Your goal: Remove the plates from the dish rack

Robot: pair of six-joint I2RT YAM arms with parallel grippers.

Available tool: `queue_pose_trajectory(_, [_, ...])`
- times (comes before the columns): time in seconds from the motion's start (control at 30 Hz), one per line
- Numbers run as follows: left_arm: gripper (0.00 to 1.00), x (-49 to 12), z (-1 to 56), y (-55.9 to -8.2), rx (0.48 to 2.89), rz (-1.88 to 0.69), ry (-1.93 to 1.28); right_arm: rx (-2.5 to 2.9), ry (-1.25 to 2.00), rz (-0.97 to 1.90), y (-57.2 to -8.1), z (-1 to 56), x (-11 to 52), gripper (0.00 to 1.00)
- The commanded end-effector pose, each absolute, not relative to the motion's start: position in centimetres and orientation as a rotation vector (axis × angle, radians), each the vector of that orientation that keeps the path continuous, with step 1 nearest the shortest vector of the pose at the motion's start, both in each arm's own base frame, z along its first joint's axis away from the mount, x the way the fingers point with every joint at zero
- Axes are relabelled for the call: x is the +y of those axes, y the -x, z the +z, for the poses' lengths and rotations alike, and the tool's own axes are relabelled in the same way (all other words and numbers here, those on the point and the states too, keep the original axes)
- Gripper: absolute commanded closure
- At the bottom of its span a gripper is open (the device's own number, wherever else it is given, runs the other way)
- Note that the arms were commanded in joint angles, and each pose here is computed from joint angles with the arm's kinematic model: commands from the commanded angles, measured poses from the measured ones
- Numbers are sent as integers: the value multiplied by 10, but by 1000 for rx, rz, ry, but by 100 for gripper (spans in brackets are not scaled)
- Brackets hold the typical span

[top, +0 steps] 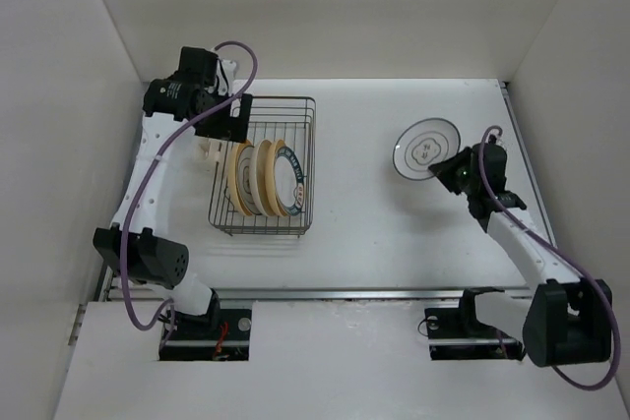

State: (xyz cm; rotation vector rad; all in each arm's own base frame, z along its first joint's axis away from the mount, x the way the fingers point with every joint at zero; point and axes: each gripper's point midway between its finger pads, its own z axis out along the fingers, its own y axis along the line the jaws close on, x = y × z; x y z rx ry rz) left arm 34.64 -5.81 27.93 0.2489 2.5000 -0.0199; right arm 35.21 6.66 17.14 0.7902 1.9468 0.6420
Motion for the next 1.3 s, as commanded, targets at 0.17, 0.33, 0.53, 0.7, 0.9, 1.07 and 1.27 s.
queue_pose_trajectory(0.17, [0, -33, 231, -319, 2685, 150, -276, 2116, -933, 601, -355, 95, 55, 100])
queue_pose_trajectory(0.33, [3, -44, 216, -313, 2734, 63, -317, 2155, -944, 588, -354, 82, 54, 61])
queue_pose_trajectory(0.53, [10, -45, 207, -313, 2763, 54, -325, 2195, -953, 505, -346, 76, 45, 20])
queue_pose_trajectory(0.7, [37, -49, 210, -318, 2761, 28, -329, 2202, -920, 465, -338, 85, 41, 19])
queue_pose_trajectory(0.9, [72, -57, 216, -317, 2743, -36, -338, 2180, -868, 462, -333, 100, 40, 19])
queue_pose_trajectory(1.07, [100, -55, 211, -318, 2768, -11, -321, 2185, -858, 457, -329, 103, 40, 19])
queue_pose_trajectory(1.27, [100, -49, 240, -333, 2678, 45, -269, 2164, -869, 393, -329, 118, 30, 15])
